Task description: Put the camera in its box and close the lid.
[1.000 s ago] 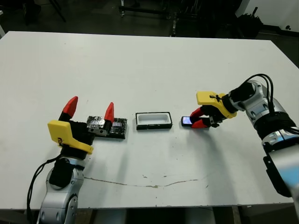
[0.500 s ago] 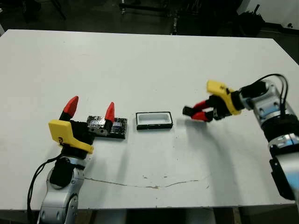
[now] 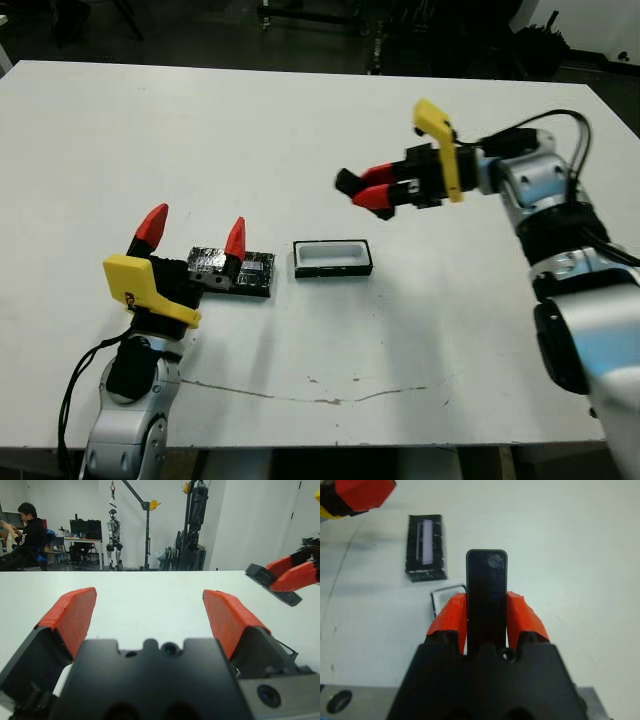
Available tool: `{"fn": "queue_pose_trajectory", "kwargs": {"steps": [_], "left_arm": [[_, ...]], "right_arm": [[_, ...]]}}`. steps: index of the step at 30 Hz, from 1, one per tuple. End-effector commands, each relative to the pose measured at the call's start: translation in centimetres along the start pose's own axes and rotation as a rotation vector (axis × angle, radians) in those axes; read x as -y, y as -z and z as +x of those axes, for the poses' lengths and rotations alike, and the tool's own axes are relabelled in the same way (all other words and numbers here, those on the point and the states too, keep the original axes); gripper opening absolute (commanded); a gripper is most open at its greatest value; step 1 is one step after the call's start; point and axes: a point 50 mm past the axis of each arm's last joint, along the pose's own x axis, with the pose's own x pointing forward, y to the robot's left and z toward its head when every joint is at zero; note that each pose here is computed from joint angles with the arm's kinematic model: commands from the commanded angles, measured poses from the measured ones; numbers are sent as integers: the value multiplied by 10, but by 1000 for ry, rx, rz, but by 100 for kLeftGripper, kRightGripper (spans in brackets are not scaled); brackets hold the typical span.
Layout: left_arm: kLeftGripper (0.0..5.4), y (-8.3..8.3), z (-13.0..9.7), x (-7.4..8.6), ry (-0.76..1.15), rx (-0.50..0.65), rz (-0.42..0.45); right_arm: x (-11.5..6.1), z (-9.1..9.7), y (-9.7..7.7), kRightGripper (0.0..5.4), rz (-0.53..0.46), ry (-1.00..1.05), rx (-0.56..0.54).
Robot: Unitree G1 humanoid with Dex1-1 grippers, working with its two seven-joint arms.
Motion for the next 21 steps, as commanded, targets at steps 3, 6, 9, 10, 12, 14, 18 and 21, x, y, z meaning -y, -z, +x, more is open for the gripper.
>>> {"fn": "queue_pose_trajectory", "kwargs": {"steps": [3, 6, 9, 10, 12, 14, 18, 21], "left_arm": [[540, 2, -3, -1, -9, -22, -3], [540, 1, -3, 0, -18, -29, 4], [540, 1, -3, 0, -17, -27, 7], [540, 1, -3, 0, -15, -26, 3], [540, 1, -4, 0, -15, -24, -3], [540, 2, -4, 0, -13, -22, 1], [540, 2, -4, 0, -10, -23, -1], [540, 2, -4, 1, -13, -28, -3]], "right_arm": [[-2, 14, -9, 168, -11, -41, -16], [-4, 23, -8, 168, 11, -65, -27], [-5, 29, -5, 168, 20, -69, -49], [-6, 31, -4, 168, 24, -72, -55], [-7, 33, -1, 168, 21, -80, -63], [-7, 35, 0, 168, 20, -87, -70], [-8, 37, 4, 168, 24, -95, -86], [-9, 39, 7, 168, 21, -109, -87]]}}
